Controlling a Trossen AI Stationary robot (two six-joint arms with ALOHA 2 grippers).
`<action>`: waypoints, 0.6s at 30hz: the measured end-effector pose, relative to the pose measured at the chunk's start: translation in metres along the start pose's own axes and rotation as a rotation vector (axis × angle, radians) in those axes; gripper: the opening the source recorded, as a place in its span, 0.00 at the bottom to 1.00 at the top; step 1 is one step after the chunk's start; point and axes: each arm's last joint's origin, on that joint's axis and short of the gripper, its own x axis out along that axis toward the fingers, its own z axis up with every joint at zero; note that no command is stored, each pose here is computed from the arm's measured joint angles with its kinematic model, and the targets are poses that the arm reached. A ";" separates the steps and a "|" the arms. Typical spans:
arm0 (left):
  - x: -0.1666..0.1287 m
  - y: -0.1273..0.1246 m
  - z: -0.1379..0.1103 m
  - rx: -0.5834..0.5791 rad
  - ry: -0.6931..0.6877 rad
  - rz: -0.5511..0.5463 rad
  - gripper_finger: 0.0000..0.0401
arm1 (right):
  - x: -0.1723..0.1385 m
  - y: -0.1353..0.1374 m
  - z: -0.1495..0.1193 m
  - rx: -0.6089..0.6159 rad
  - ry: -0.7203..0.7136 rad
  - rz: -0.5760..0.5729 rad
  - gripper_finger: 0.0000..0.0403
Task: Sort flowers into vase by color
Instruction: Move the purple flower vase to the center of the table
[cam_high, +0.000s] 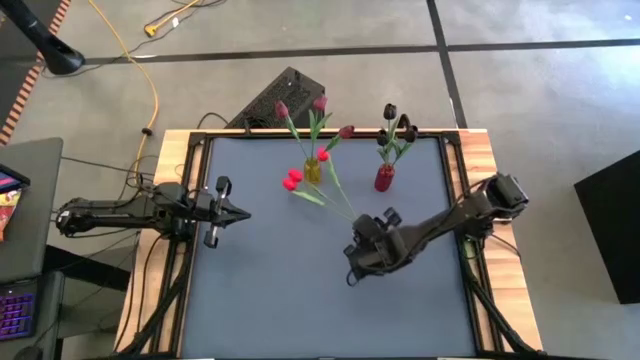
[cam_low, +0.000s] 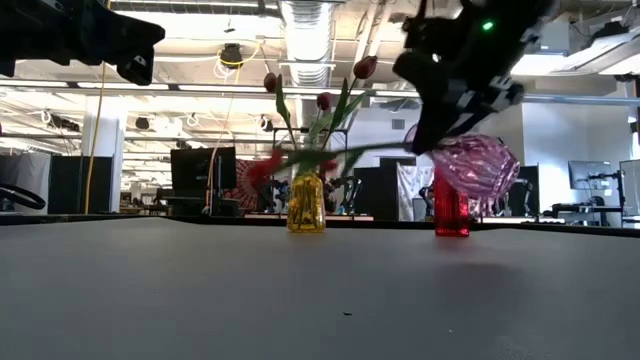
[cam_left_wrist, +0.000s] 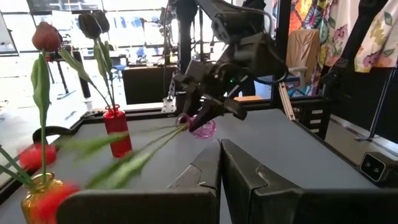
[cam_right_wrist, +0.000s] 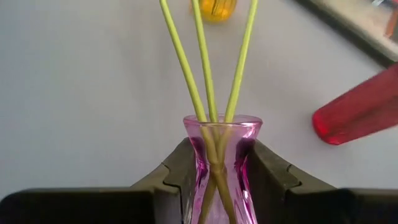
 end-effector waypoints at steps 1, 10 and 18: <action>0.000 0.000 0.000 0.000 -0.002 0.000 0.00 | -0.004 0.001 -0.003 0.006 -0.021 -0.009 0.34; 0.000 0.000 0.004 0.007 -0.045 0.002 0.00 | -0.043 0.004 -0.040 0.000 -0.075 0.005 0.34; 0.000 0.001 0.007 0.013 -0.075 0.032 0.00 | -0.086 0.003 -0.058 0.052 -0.356 0.099 0.34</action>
